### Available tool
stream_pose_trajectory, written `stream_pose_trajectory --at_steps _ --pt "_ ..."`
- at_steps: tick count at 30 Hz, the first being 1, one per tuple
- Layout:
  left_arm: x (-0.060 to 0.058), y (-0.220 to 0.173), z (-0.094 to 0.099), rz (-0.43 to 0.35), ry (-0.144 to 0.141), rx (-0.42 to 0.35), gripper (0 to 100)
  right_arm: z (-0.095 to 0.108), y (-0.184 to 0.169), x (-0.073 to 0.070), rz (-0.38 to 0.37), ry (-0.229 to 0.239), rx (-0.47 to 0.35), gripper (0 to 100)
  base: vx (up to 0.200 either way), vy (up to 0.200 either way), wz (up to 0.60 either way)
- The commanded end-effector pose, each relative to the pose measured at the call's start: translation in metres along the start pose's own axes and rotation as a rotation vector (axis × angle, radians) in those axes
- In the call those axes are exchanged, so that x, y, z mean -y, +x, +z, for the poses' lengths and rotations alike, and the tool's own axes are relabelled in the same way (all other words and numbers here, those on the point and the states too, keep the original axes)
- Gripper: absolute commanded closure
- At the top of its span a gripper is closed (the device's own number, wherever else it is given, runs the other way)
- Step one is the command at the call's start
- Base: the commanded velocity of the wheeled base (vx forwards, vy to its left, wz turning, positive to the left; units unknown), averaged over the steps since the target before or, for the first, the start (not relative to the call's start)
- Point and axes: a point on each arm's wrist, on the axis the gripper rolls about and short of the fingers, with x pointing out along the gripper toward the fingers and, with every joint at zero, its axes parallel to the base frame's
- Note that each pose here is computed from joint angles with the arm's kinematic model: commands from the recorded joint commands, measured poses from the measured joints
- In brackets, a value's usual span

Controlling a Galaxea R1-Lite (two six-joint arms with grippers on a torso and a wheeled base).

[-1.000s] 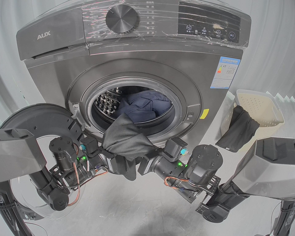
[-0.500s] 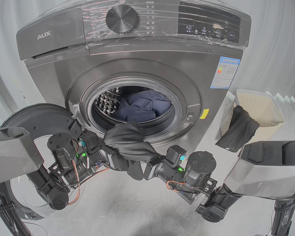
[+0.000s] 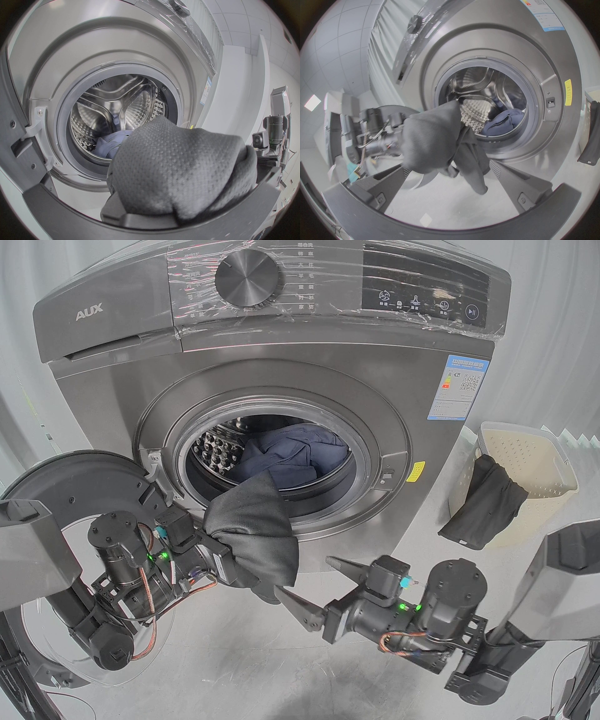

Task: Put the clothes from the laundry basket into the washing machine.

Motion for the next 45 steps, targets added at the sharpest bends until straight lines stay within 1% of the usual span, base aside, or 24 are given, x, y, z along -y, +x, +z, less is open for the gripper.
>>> stream_pose_trajectory --at_steps 1,3,5,7,9,13,15,20,29,33,35,38,45 --pt "0.003 -0.004 0.002 -0.001 0.005 0.001 100 0.019 -0.058 -0.008 0.102 -0.034 -0.042 0 0.000 0.000 0.00" --pt "0.001 -0.005 0.002 0.004 0.004 0.000 100 0.013 -0.067 -0.003 0.084 -0.050 -0.083 0 0.000 0.000 0.00" --pt "0.002 -0.006 0.002 0.004 0.004 -0.003 100 0.009 -0.072 0.003 0.063 -0.051 -0.108 0 0.000 0.000 0.00" --pt "0.002 -0.007 0.002 0.004 0.005 -0.005 100 0.004 -0.070 0.014 0.020 -0.049 -0.127 0 0.000 0.000 0.00" --pt "0.001 -0.007 0.003 0.005 0.006 0.000 100 -0.002 -0.064 0.029 -0.035 -0.045 -0.148 0 0.000 0.000 0.00" --pt "0.001 -0.008 0.004 0.013 0.007 0.003 100 -0.002 -0.062 0.045 -0.095 -0.042 -0.145 0 0.000 0.000 0.00" --pt "0.001 -0.008 0.004 0.017 0.007 0.003 100 -0.002 -0.063 0.050 -0.111 -0.040 -0.146 0 0.000 0.000 0.00" --pt "0.003 -0.009 0.001 0.012 0.002 -0.012 100 -0.001 -0.062 0.050 -0.112 -0.040 -0.144 0 0.000 0.000 0.00" --pt "0.005 -0.009 -0.002 0.003 0.007 -0.026 100 -0.005 -0.061 0.049 -0.110 -0.040 -0.157 0 0.200 0.000 0.00" --pt "0.008 -0.009 -0.004 -0.004 0.011 -0.032 100 -0.005 -0.061 0.049 -0.110 -0.040 -0.157 0 0.000 0.000 0.00" --pt "0.011 -0.009 -0.004 -0.015 0.012 -0.033 100 -0.005 -0.062 0.049 -0.109 -0.040 -0.159 0 0.000 0.000 0.00" --pt "0.013 -0.010 -0.005 -0.021 0.009 -0.041 100 -0.006 -0.062 0.049 -0.109 -0.040 -0.162 0 0.000 0.000 0.00" --pt "0.015 -0.010 -0.008 -0.030 0.008 -0.050 100 -0.006 -0.062 0.047 -0.103 -0.040 -0.163 0 0.200 0.000 0.00"
